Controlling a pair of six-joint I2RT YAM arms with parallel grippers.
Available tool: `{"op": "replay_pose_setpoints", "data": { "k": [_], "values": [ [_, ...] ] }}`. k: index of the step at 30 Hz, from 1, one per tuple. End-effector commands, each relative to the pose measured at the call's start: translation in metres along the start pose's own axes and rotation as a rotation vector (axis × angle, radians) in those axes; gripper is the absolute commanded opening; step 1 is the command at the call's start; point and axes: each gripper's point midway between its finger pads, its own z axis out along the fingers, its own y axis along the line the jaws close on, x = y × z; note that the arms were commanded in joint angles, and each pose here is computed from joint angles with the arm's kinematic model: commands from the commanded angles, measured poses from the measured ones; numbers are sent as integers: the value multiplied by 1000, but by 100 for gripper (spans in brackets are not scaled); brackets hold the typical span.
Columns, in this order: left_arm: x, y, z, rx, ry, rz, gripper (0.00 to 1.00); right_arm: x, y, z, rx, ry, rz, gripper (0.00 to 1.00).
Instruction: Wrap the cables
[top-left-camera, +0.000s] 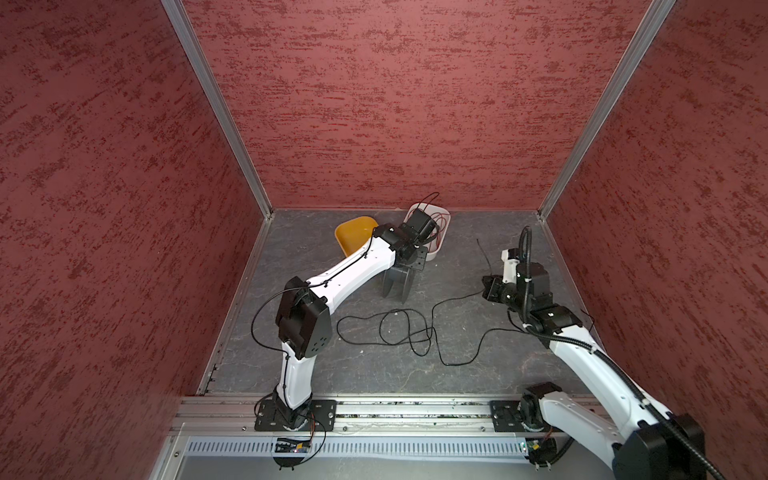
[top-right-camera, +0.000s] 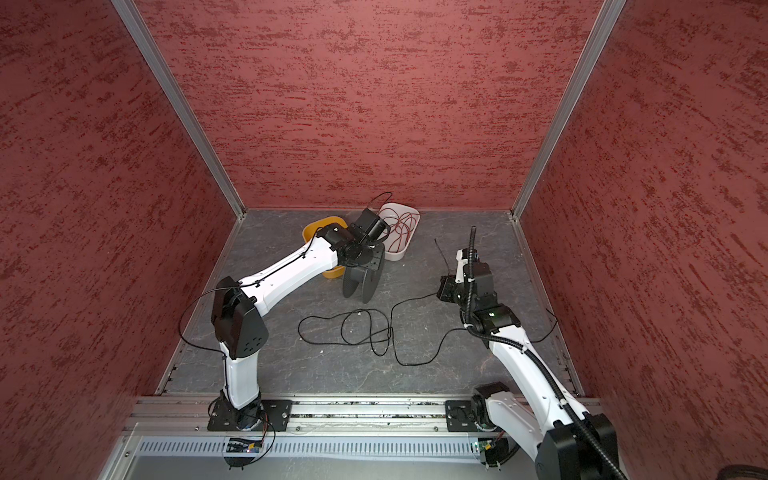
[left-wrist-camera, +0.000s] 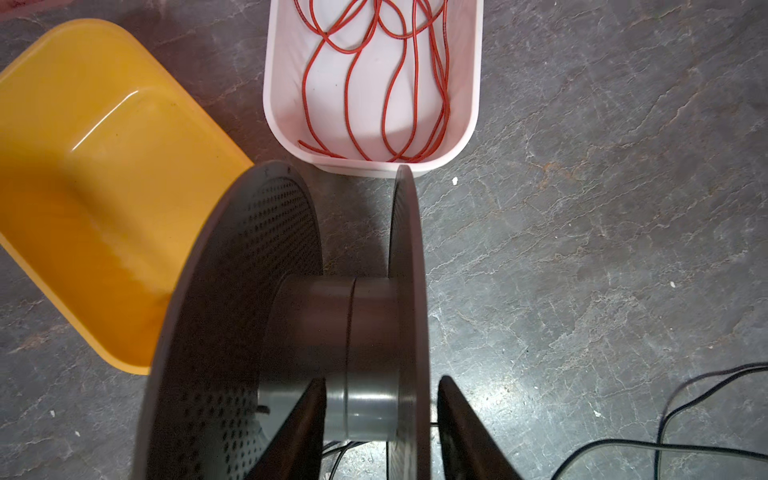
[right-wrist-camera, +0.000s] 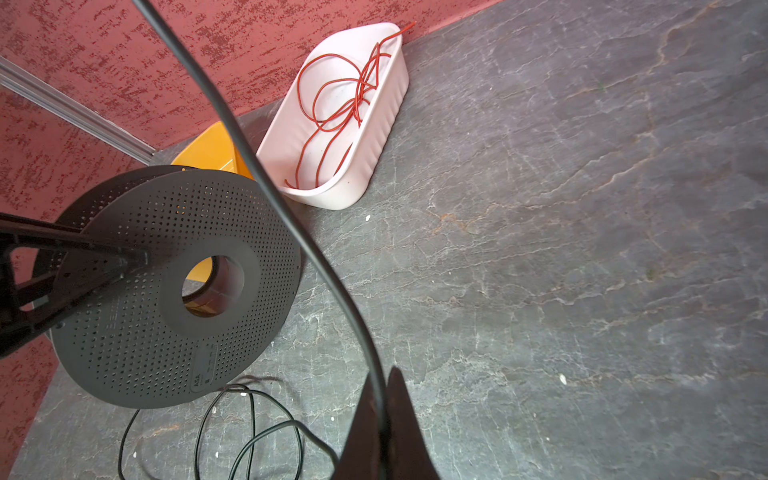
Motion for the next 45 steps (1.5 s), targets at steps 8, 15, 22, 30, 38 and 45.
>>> {"op": "replay_pose_setpoints", "data": {
  "k": [8, 15, 22, 30, 38, 45],
  "values": [
    [-9, 1, -17, 29, -46, -4, 49, -15, 10, -3, -40, -41, -21, 0],
    [-8, 1, -17, 34, -45, -7, 50, -15, 11, -4, -42, -41, -15, 0],
    [-8, 1, -17, 34, -44, -7, 50, -14, 9, -3, -38, -38, -16, 0],
    [-7, 2, -17, 33, -44, -8, 50, -13, 9, -1, -37, -36, -15, 0],
    [-7, 3, -18, 30, -45, -7, 51, -12, 9, -1, -39, -33, -14, 0],
    [-8, 3, -20, 27, -52, -2, 51, -13, 10, 0, -41, -31, -16, 0]
  ]
}}
